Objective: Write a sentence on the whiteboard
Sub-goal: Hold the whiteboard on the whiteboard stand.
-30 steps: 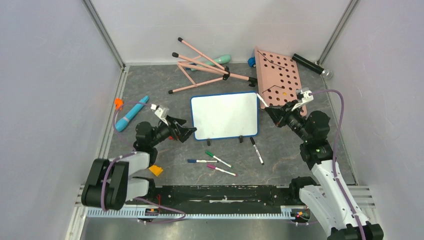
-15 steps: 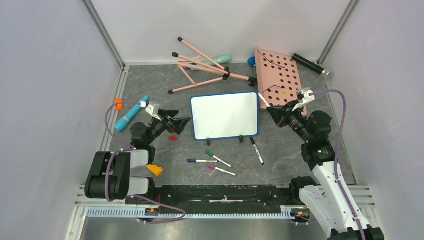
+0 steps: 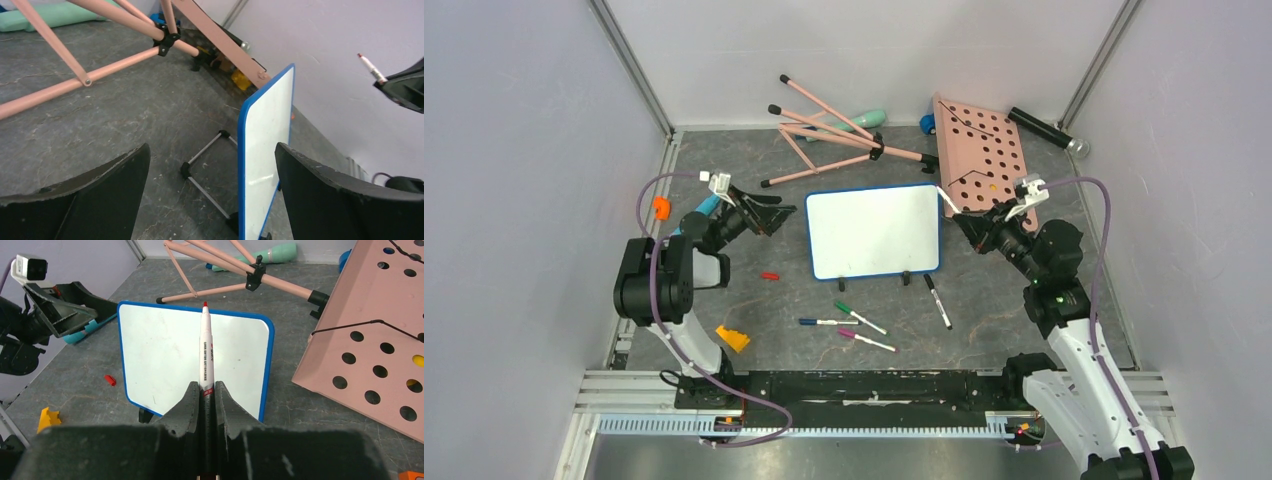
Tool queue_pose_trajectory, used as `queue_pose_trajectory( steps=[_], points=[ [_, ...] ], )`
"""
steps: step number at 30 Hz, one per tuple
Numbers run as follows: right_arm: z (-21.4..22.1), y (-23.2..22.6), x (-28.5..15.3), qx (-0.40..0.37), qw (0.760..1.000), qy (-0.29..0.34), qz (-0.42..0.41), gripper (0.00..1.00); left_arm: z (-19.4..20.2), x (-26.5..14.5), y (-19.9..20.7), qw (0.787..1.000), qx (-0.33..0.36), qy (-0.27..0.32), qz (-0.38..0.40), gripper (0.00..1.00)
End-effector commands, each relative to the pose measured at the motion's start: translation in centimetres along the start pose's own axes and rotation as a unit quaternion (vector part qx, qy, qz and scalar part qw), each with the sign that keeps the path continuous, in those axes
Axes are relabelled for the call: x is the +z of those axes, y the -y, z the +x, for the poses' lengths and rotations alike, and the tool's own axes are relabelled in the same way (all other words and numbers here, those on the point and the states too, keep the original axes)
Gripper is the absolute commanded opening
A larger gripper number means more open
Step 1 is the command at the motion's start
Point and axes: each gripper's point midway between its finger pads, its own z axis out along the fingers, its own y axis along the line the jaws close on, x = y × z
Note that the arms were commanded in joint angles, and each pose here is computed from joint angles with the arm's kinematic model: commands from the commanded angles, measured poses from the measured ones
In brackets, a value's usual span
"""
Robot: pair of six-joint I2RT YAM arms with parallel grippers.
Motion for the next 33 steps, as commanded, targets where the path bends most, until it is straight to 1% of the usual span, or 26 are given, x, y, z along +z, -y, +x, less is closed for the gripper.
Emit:
queue_pose_trajectory(
  steps=[1, 6, 11, 17, 20, 28, 33],
  points=[
    [-0.7, -0.4, 0.0, -0.008, 1.0, 0.022, -0.007, 0.01, -1.6, 0.3, 2.1, 0.996, -0.024, -0.021, 0.078, 1.0],
    [-1.1, -0.1, -0.1, -0.012, 0.999, 0.033, 0.002, 0.01, -2.0, 0.0, 1.9, 0.998, -0.006, -0.002, 0.061, 1.0],
    [-1.3, 0.3, 0.1, -0.022, 0.999, 0.026, 0.01, 0.01, -1.0, 0.8, 0.7, 0.997, -0.027, -0.026, 0.075, 1.0],
    [-1.0, 0.2, 0.5, -0.016, 1.0, 0.021, 0.003, 0.01, -0.3, 0.7, 1.4, 0.995, 0.026, -0.031, 0.088, 1.0],
    [-1.0, 0.2, 0.4, -0.018, 1.0, 0.022, 0.003, 0.01, 0.5, 0.6, 1.6, 0.993, 0.036, -0.046, 0.101, 1.0],
    [-0.7, 0.2, 0.6, -0.017, 1.0, 0.016, 0.003, 0.01, 1.3, 1.4, 2.0, 0.988, 0.026, -0.072, 0.134, 1.0],
    [-0.7, 0.3, 0.6, -0.021, 1.0, 0.016, 0.006, 0.0, 2.3, 2.0, 2.9, 0.98, 0.03, -0.098, 0.171, 1.0]
  ],
)
